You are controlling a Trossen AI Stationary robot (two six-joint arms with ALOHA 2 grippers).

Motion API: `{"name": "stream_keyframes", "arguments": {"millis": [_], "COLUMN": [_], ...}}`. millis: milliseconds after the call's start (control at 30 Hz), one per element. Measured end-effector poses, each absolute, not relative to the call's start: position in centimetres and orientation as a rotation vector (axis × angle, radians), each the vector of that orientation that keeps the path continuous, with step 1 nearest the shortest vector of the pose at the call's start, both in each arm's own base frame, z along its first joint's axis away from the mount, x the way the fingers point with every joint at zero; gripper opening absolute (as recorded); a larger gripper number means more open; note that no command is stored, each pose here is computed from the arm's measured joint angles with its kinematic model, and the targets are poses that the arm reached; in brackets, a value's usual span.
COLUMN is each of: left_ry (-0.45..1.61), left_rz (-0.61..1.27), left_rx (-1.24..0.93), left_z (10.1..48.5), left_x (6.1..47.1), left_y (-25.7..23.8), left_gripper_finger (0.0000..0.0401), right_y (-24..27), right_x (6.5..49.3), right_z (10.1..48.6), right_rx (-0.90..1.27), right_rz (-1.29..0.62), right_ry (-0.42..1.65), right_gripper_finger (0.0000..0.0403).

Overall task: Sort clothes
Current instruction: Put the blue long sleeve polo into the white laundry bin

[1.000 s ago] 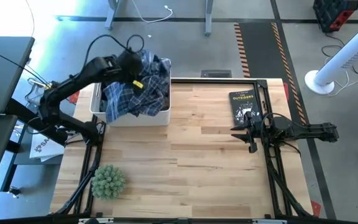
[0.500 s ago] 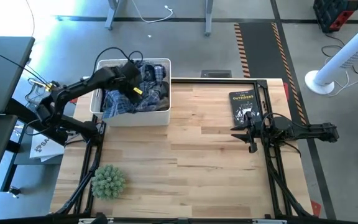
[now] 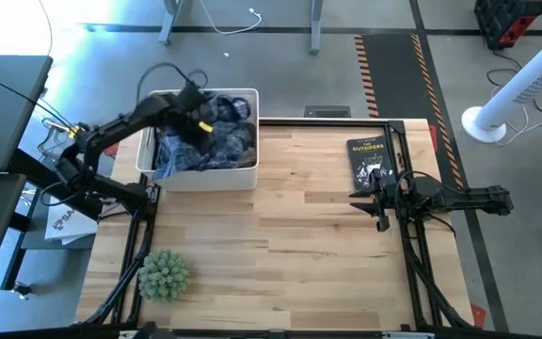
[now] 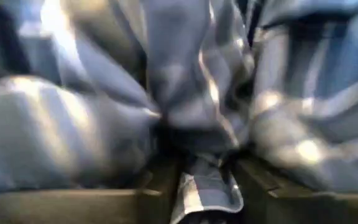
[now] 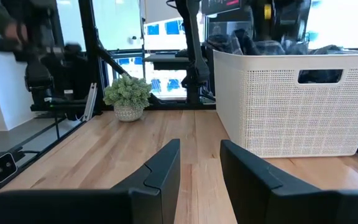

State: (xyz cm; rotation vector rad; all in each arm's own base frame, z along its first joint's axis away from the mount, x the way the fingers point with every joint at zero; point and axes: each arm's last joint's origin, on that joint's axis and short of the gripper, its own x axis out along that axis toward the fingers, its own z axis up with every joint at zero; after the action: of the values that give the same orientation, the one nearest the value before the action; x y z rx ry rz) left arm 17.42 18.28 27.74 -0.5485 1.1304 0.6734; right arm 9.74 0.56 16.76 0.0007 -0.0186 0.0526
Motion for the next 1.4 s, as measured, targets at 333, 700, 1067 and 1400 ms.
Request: {"name": "stream_keyframes", "arguments": {"millis": [333,700,1067,1400], "left_ry": [0.937,0.771,0.969,0.836], "left_rz": [0.707,0.589,0.669,0.632], "left_rx": [-0.611,-0.592,-0.667,-0.672], "left_z": [41.7,42.4,25.6,31.7], "left_x": [16.0,17.7,18.3,17.0], "left_y": [15.6,15.6,18.3,17.0], "left_gripper_finger": [0.0159,0.0111,0.0016,0.0003], "right_y": [0.6,0.6,0.6,0.6], "right_x": [9.7,9.7,9.7,9.7], "right_z": [16.8,16.8,16.8,16.8], "right_rx": [0.001,0.001,0.001,0.001], "right_rz": [0.053,0.053,0.053,0.053], "right_ry": [-0.019,-0.019,-0.019,-0.019], "right_gripper_finger": [0.0112,0.0112,0.0112,0.0112]}}
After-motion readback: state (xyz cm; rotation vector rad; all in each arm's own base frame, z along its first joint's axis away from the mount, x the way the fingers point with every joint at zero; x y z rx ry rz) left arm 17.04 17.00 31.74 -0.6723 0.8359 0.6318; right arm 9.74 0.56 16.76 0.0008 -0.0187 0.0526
